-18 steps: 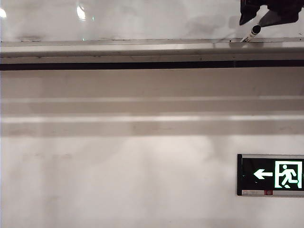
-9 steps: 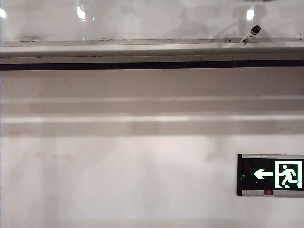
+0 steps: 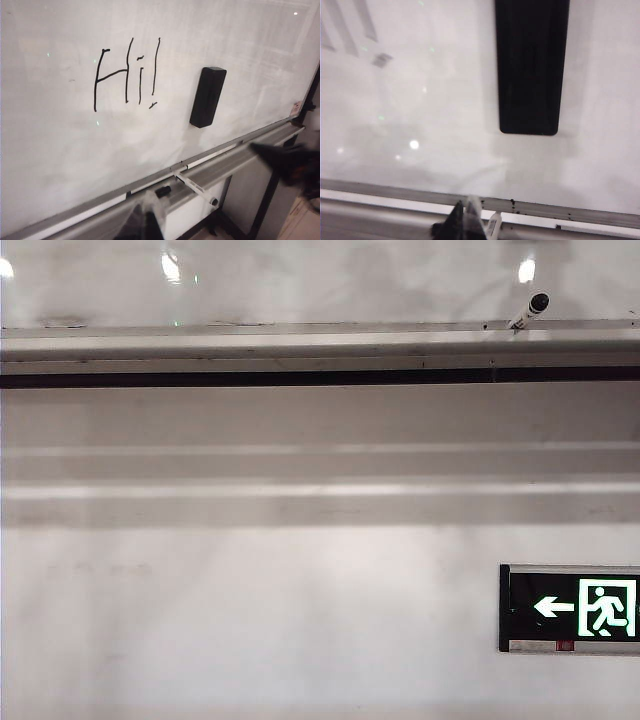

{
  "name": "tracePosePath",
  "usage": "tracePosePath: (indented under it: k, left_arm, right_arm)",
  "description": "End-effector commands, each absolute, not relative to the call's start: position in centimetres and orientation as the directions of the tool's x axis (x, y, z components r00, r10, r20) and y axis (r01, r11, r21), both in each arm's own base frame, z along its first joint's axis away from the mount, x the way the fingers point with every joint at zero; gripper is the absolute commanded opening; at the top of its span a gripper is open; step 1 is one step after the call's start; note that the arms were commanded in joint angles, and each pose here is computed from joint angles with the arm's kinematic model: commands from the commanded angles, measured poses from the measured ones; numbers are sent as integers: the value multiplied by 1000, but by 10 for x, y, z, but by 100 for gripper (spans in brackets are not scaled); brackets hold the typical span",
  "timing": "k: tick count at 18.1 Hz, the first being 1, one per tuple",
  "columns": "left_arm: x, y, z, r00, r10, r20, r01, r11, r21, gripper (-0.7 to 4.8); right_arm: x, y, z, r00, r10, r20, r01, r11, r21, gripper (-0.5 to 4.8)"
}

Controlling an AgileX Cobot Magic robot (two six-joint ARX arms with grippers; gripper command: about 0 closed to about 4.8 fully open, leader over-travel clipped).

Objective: Take a marker from the whiteboard tray, write "Hi!" on the whiteboard, and then put the marker back vertically into the whiteboard tray.

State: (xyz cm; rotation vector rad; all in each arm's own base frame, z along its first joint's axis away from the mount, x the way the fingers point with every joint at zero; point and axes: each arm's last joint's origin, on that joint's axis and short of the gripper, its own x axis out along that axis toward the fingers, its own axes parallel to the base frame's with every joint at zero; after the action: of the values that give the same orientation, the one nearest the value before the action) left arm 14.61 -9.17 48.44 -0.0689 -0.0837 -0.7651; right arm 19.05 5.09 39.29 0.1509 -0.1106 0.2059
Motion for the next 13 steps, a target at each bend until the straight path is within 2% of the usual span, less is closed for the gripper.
tracePosePath:
  k: [1, 5, 10, 12, 13]
  left_arm:
    - [136, -85, 479, 735, -673, 79, 673, 739, 30, -5]
    - [118, -73, 443, 770, -634, 76, 632, 773, 50, -5]
    - [98, -61, 371, 788, -610, 88, 608, 792, 49, -5]
    - [85, -52, 338, 816, -570, 97, 569, 821, 46, -5]
    - [82, -49, 325, 822, -561, 96, 560, 828, 45, -5]
  right_arm:
    - [155, 41, 397, 974, 198, 107, -207, 974, 86, -1]
    - [118, 32, 356, 965, 230, 128, -235, 972, 26, -1]
    - [95, 26, 279, 961, 262, 87, -265, 964, 27, 1]
    - [92, 24, 252, 976, 211, 55, -213, 977, 29, 83]
    - [91, 24, 245, 977, 211, 31, -212, 977, 28, 84]
